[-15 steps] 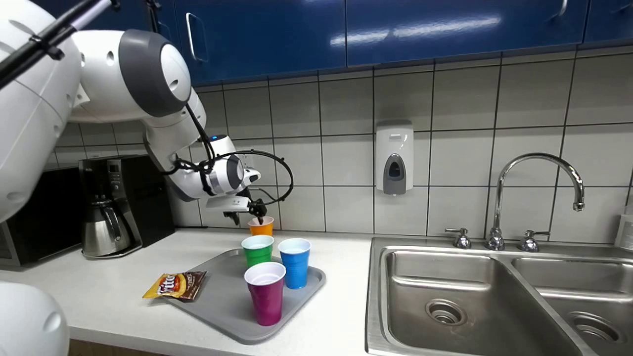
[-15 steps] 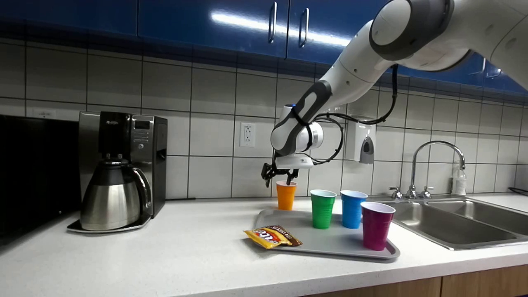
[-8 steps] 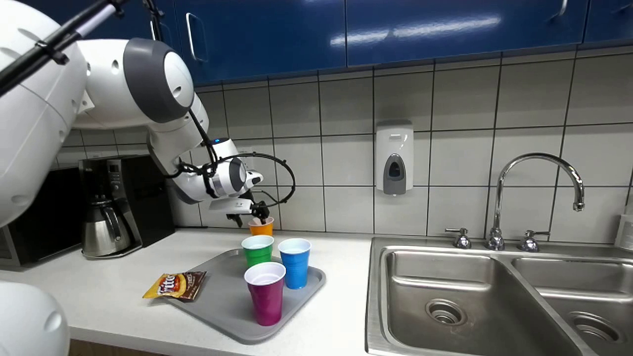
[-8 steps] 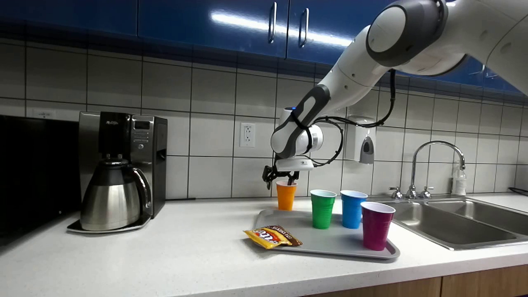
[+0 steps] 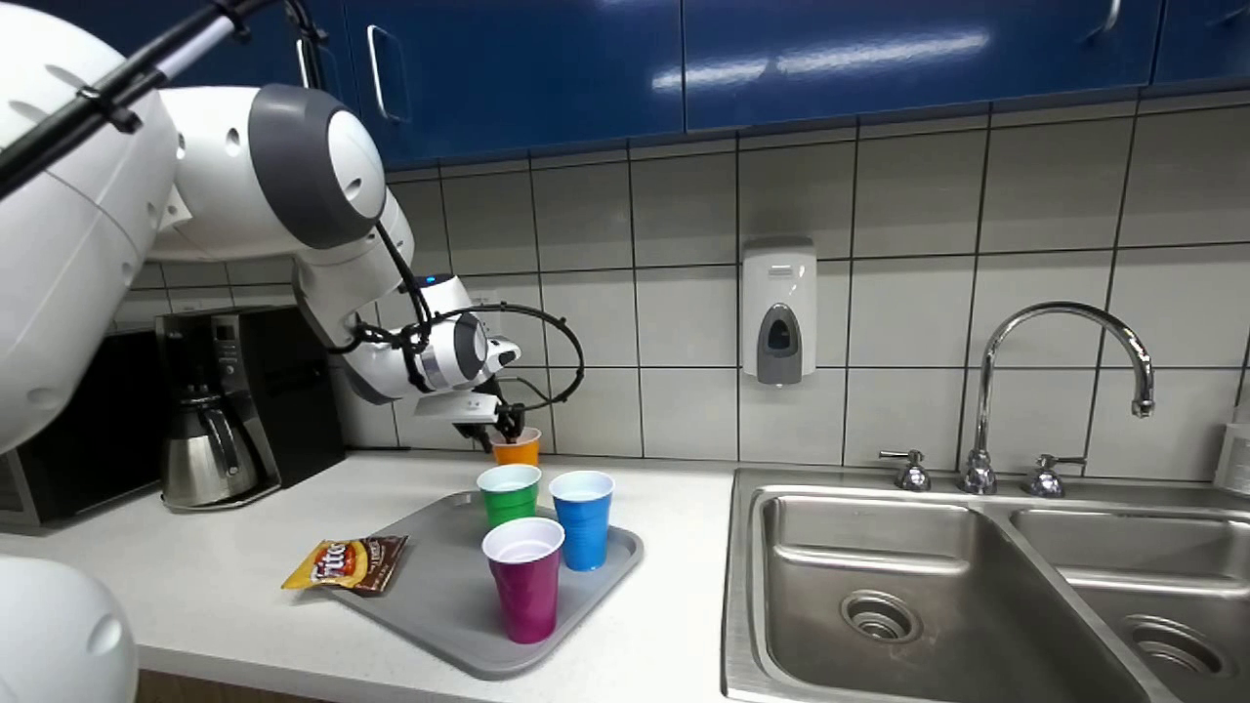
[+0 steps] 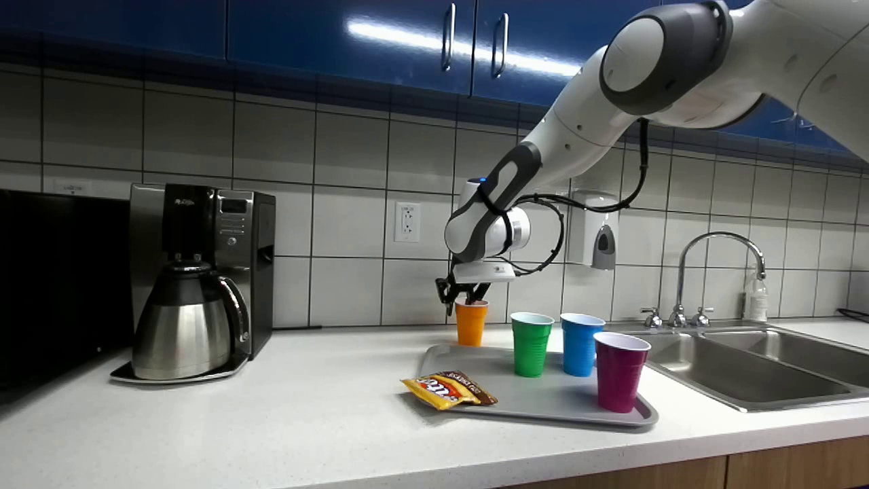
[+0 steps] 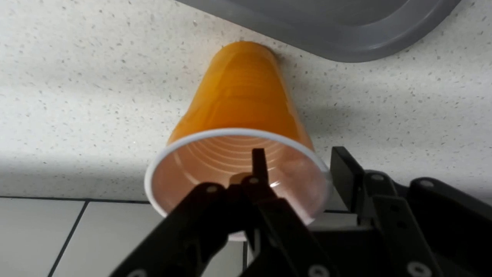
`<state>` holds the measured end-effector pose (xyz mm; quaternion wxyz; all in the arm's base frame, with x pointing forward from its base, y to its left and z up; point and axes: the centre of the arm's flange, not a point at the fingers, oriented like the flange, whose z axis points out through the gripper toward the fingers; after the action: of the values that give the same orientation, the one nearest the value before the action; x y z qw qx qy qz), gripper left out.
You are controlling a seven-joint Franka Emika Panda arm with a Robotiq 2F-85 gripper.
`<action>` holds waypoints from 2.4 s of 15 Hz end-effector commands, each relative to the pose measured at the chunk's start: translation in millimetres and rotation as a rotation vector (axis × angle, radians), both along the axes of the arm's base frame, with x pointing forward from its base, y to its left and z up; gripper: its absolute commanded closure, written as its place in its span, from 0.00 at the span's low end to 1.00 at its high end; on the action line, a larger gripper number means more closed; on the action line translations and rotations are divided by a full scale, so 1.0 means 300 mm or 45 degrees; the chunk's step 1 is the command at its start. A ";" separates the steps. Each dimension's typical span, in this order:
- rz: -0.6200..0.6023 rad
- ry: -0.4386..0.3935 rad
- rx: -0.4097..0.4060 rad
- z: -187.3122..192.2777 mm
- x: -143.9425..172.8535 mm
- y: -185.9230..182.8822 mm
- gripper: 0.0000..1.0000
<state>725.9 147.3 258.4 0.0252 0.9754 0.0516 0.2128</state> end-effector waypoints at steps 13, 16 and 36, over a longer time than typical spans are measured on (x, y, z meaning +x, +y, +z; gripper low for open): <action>0.043 -0.068 -0.055 0.095 0.045 -0.049 0.99; 0.093 -0.068 -0.061 0.134 0.032 -0.054 0.99; 0.210 -0.080 -0.104 0.251 -0.107 0.043 0.99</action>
<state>725.8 152.2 321.3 0.0430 0.9569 0.1402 0.2506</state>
